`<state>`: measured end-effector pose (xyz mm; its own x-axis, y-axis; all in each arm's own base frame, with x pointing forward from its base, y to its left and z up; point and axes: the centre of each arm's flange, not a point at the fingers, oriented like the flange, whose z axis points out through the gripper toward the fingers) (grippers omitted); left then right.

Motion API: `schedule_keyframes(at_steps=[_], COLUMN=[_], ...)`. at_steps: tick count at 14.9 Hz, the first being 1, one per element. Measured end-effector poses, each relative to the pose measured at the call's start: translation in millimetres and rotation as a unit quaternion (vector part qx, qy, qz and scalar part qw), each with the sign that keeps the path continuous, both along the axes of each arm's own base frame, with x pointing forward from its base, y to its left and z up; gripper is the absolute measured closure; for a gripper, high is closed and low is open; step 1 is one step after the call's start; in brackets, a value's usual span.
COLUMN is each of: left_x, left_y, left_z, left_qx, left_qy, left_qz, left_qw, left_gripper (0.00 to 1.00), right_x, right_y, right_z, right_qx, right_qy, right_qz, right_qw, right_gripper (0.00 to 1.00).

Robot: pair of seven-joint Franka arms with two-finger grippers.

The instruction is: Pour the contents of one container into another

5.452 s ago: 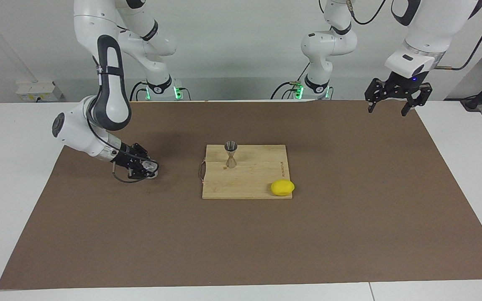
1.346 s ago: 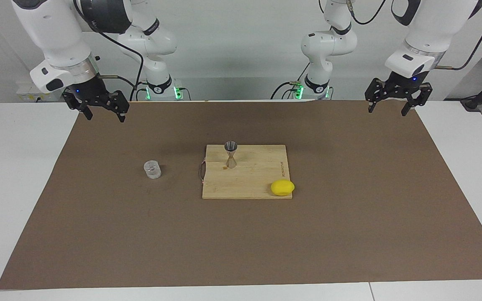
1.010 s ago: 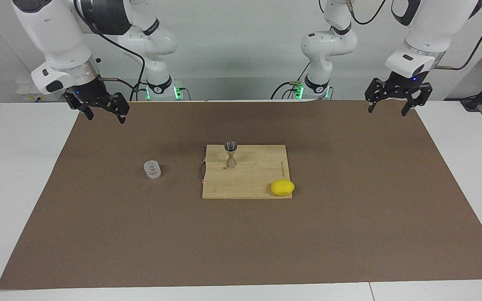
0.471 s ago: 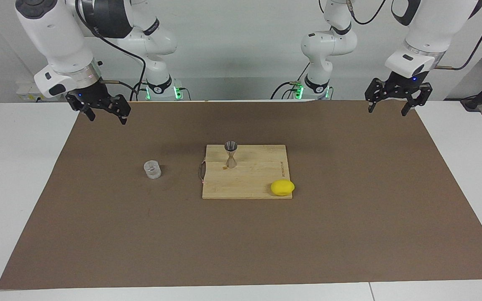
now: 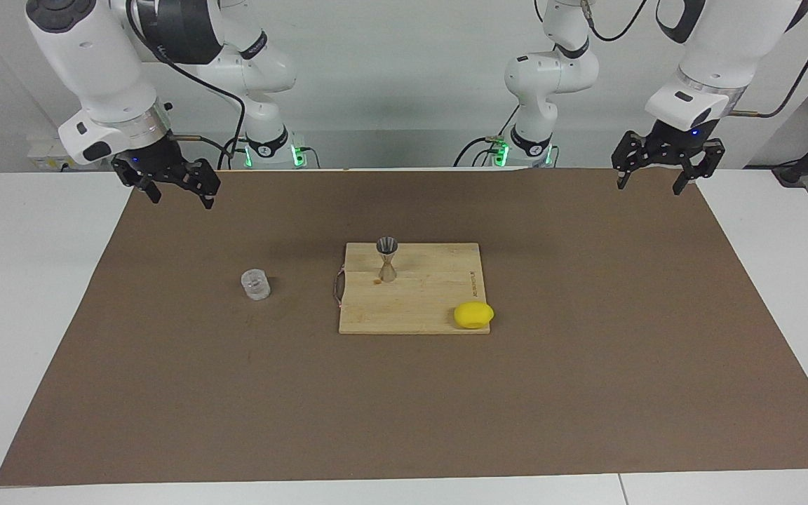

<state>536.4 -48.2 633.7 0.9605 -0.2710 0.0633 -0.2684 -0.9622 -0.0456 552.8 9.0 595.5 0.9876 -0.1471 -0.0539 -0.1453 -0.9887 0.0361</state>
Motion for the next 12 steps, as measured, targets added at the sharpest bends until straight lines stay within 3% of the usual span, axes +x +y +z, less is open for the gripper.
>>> schedule_keyframes(at_steps=[12], left_x=[0.0], left_y=[0.0], left_z=[0.0], left_qx=[0.0], left_qy=[0.0], left_qz=[0.0], left_qw=[1.0], left_gripper=[0.0], right_x=[-0.8], right_y=[-3.0], right_z=[-2.3], right_qx=[0.0], right_qy=[0.003], right_qz=[-0.003], right_qw=[1.0], right_gripper=[0.0])
